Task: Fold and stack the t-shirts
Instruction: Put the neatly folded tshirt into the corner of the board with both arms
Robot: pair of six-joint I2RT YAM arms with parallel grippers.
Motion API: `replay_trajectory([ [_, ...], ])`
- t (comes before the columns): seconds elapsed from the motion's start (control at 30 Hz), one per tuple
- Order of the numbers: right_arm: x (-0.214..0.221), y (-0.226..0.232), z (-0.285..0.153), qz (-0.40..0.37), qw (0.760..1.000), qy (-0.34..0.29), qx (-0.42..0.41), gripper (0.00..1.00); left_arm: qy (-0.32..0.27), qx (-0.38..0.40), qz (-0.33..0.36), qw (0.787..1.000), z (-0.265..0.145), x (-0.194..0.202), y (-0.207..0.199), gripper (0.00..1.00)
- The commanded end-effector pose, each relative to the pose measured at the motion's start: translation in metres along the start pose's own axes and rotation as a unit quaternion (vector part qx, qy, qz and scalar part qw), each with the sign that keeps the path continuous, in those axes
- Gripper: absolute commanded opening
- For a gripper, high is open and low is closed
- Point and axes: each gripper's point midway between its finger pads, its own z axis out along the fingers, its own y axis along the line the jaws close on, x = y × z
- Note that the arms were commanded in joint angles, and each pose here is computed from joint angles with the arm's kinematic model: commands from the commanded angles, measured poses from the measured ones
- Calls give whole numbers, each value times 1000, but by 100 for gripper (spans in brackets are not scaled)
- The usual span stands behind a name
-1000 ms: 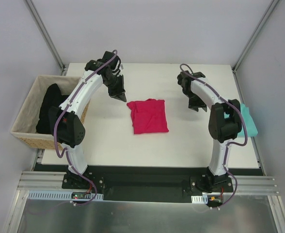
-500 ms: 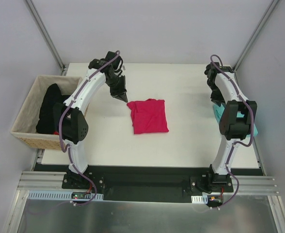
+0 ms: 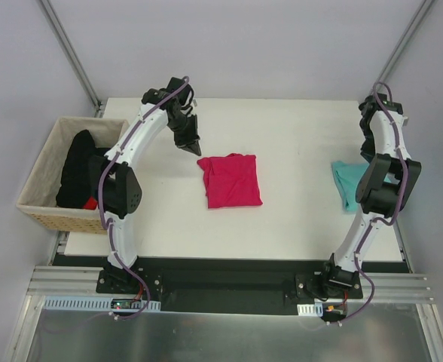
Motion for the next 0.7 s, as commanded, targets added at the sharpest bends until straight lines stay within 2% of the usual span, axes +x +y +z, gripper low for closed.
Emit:
replay_trajectory([
  [0.0, -4, -5, 1, -3, 1000, 4, 8, 36, 3, 12, -6, 1000, -3, -2, -8, 0],
  [0.37, -29, -22, 25, 26, 999, -1, 29, 38, 16, 30, -13, 999, 6, -11, -13, 0],
  [0.67, -23, -32, 56, 49, 998, 32, 40, 38, 36, 21, -28, 999, 11, -8, -9, 0],
])
